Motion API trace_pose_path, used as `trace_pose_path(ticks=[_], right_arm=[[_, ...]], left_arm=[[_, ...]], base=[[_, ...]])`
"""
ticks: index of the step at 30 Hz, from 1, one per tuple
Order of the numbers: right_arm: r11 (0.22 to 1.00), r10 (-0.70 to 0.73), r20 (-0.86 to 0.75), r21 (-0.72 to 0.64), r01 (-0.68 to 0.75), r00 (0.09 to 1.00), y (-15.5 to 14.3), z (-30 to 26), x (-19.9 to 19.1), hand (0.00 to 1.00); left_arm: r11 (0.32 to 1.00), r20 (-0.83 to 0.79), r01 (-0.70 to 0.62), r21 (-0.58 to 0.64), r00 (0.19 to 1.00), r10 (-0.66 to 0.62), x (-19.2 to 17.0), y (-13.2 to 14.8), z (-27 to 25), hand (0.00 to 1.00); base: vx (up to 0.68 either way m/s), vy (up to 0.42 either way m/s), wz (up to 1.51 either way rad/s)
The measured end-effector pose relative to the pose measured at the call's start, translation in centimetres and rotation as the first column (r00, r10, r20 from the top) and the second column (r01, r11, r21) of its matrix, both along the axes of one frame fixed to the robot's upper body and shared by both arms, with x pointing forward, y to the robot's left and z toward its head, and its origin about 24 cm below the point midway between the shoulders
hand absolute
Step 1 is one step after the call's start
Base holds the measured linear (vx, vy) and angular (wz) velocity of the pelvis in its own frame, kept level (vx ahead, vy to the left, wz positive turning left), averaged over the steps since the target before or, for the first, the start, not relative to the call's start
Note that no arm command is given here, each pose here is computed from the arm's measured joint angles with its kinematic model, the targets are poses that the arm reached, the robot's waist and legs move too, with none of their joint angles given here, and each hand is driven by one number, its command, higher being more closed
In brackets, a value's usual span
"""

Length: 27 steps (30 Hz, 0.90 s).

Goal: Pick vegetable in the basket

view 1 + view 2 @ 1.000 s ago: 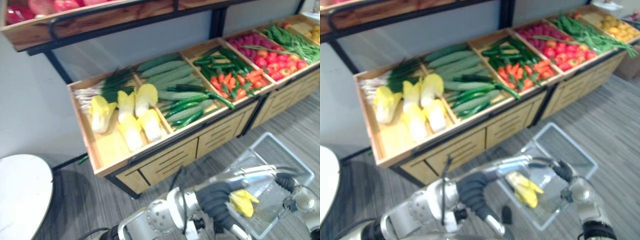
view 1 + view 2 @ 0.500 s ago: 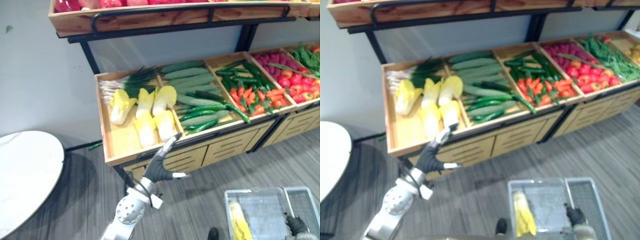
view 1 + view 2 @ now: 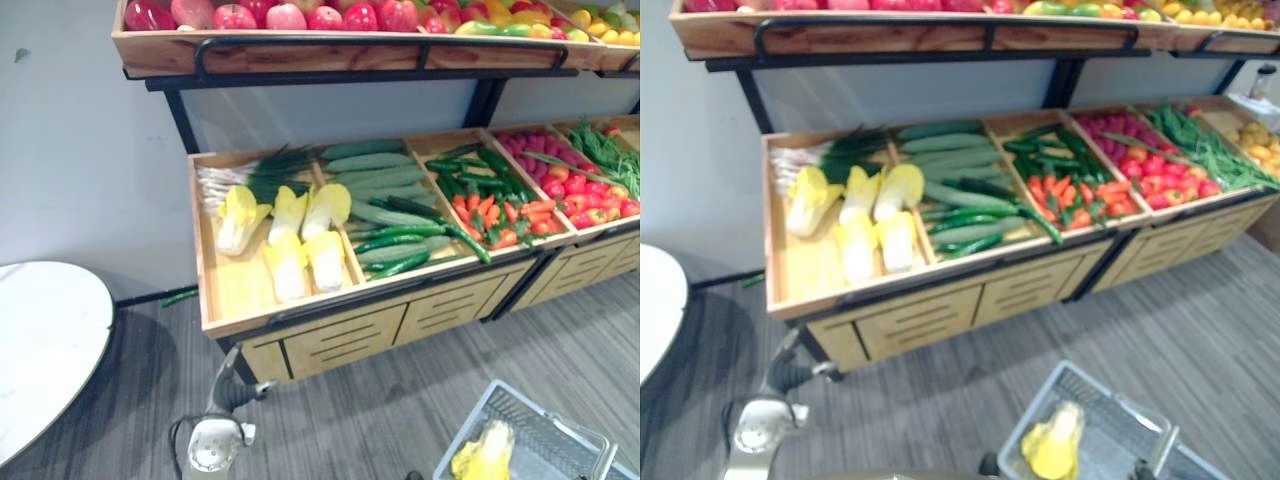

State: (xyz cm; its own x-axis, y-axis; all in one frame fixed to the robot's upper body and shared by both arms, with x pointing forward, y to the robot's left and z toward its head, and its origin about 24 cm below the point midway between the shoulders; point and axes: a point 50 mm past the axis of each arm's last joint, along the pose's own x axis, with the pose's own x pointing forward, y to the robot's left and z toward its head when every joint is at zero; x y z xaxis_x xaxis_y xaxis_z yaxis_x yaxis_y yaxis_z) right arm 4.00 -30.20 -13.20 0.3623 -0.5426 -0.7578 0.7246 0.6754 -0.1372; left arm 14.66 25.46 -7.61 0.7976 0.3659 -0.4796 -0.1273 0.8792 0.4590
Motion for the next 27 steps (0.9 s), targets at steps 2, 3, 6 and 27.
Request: trace_pose_path(ticks=[2, 3, 6, 27], right_arm=[[1.000, -0.010, 0.011, 0.012, 0.010, 1.000, 0.6, -0.2, 0.2, 1.00], [1.000, -0.012, 0.011, 0.016, 0.011, 1.000, 0.7, -0.2, 0.2, 1.00], [1.000, -0.019, 0.008, 0.015, 0.019, 1.000, 0.8, -0.3, 0.3, 1.00], [0.990, 0.141, -0.024, 0.023, -0.140, 0.990, 1.9, -0.9, 3.5, 1.00]], left_arm=[[0.993, -0.153, -0.119, -0.026, 0.982, 0.114, -3.2, 1.1, -2.8, 0.00], [0.989, -0.194, -0.146, -0.032, 0.971, 0.137, -4.0, 1.2, -3.4, 0.00], [0.970, -0.355, -0.239, -0.042, 0.911, 0.209, -7.6, 1.2, -5.8, 0.00], [0.979, -0.509, -0.205, 0.001, 0.843, 0.177, -10.2, -0.3, -7.7, 0.00]], base=[[0.04, -0.001, -0.03], [0.05, 0.000, -0.06], [0.06, 0.005, -0.07], [0.01, -0.014, -0.06]])
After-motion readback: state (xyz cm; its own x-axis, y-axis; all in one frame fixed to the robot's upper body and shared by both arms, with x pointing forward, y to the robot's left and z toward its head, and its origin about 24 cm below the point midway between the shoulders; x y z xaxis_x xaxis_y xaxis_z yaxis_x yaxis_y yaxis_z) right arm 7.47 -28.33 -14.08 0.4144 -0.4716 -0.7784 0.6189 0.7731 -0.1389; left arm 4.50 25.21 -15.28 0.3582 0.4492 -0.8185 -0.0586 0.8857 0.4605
